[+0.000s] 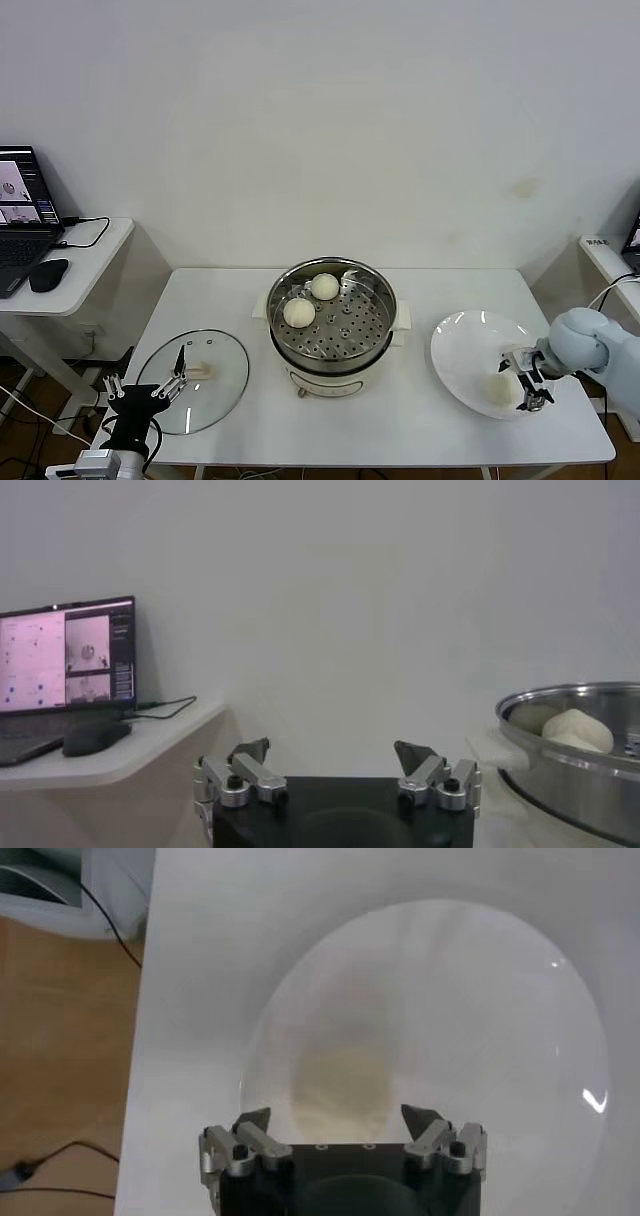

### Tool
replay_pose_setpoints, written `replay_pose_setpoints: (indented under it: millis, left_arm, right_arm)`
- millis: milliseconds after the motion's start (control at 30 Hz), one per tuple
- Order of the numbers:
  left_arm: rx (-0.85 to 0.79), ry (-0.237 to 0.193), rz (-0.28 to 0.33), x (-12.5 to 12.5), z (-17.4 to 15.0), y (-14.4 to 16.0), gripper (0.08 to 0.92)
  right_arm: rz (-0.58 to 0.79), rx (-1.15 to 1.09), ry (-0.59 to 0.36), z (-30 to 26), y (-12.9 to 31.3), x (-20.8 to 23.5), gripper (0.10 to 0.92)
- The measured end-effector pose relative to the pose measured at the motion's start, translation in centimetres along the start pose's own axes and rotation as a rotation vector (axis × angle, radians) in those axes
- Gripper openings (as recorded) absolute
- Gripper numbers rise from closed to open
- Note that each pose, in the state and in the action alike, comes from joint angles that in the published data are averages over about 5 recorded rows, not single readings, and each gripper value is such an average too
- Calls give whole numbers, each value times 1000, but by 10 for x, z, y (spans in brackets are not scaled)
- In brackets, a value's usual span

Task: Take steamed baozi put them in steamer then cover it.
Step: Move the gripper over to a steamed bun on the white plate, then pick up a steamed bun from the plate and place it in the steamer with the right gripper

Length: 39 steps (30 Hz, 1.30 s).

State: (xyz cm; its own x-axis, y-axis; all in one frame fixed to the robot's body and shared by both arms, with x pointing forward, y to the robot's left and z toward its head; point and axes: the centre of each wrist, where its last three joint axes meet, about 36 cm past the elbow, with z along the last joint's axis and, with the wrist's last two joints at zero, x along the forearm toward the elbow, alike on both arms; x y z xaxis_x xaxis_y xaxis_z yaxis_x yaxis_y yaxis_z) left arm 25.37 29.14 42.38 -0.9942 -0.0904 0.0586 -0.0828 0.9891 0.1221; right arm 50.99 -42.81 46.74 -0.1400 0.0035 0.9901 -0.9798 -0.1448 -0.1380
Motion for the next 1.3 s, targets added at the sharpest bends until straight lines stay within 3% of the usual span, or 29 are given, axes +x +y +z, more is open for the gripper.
replay_pose_setpoints:
  millis: [367,667,1067,1300]
  left_arm:
    - [2,-2,3,0,0,-2,823]
    - [2,-10,9,-2,-2,-3,823]
    - [-7,-17,16,-2,-5,-1,823]
    - [-1,-30,15,-1,-9,-2,823]
  right_arm:
    - [15,-23,-6,1,-6,0,597]
    - [43,-38,-19,5,-17,26,585]
    - [179,-57,-67,4,-67,110,585]
    - [303,13,-132,-33,-112,180,585]
